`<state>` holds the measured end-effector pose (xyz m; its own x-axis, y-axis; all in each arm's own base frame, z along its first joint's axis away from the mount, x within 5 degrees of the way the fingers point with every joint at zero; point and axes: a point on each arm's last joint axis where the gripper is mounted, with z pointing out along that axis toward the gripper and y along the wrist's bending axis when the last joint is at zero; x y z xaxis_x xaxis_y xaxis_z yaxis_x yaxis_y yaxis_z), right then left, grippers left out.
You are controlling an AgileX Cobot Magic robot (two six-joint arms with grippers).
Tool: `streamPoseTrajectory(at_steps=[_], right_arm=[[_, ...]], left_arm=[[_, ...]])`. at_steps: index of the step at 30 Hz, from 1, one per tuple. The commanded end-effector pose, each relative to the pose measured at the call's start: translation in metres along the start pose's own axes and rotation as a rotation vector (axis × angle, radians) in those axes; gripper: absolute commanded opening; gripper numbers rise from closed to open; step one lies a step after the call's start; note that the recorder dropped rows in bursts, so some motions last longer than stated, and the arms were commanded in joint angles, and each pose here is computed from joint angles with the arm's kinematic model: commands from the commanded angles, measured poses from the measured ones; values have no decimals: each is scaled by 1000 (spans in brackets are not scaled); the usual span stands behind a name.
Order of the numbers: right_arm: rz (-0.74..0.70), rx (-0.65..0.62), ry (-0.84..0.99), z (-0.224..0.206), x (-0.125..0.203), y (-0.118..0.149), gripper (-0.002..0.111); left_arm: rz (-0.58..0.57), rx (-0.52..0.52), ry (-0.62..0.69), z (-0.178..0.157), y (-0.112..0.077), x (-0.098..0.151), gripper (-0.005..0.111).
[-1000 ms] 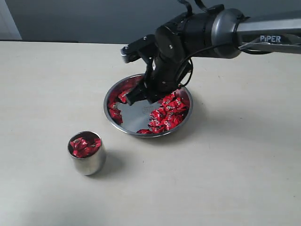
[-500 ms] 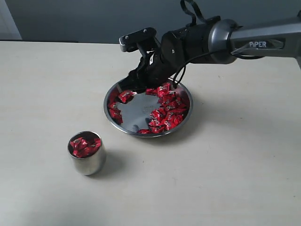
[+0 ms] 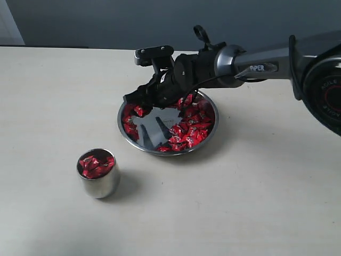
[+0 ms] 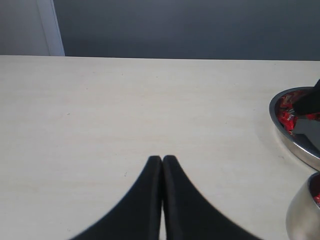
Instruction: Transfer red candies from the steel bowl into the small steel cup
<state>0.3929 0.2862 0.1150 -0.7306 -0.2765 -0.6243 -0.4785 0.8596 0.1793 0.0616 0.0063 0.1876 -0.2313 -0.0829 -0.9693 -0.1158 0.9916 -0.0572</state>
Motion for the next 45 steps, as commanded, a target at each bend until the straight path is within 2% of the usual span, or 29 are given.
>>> streamPoseTrajectory(at_steps=[1, 15, 18, 22, 24, 29, 38, 42, 45], right_arm=[[12, -6, -22, 3, -3, 2, 46], [32, -28, 4, 29, 7, 13, 44], [32, -28, 4, 29, 7, 13, 32], [41, -29, 12, 29, 8, 13, 8], [41, -30, 23, 29, 9, 13, 4], [42, -38, 29, 20, 4, 15, 4], [-5, -61, -53, -29, -31, 26, 4], [-32, -92, 40, -52, -32, 39, 4], [-143, -128, 113, -66, -27, 55, 4]], left_arm=[[-1, 5, -2, 0, 0, 1, 0], [-1, 5, -2, 0, 0, 1, 0], [-1, 5, -2, 0, 0, 1, 0], [-1, 5, -2, 0, 0, 1, 0], [-1, 5, -2, 0, 0, 1, 0], [-1, 5, -2, 0, 0, 1, 0], [-1, 5, -2, 0, 0, 1, 0], [-1, 5, -2, 0, 0, 1, 0], [-1, 5, -2, 0, 0, 1, 0]])
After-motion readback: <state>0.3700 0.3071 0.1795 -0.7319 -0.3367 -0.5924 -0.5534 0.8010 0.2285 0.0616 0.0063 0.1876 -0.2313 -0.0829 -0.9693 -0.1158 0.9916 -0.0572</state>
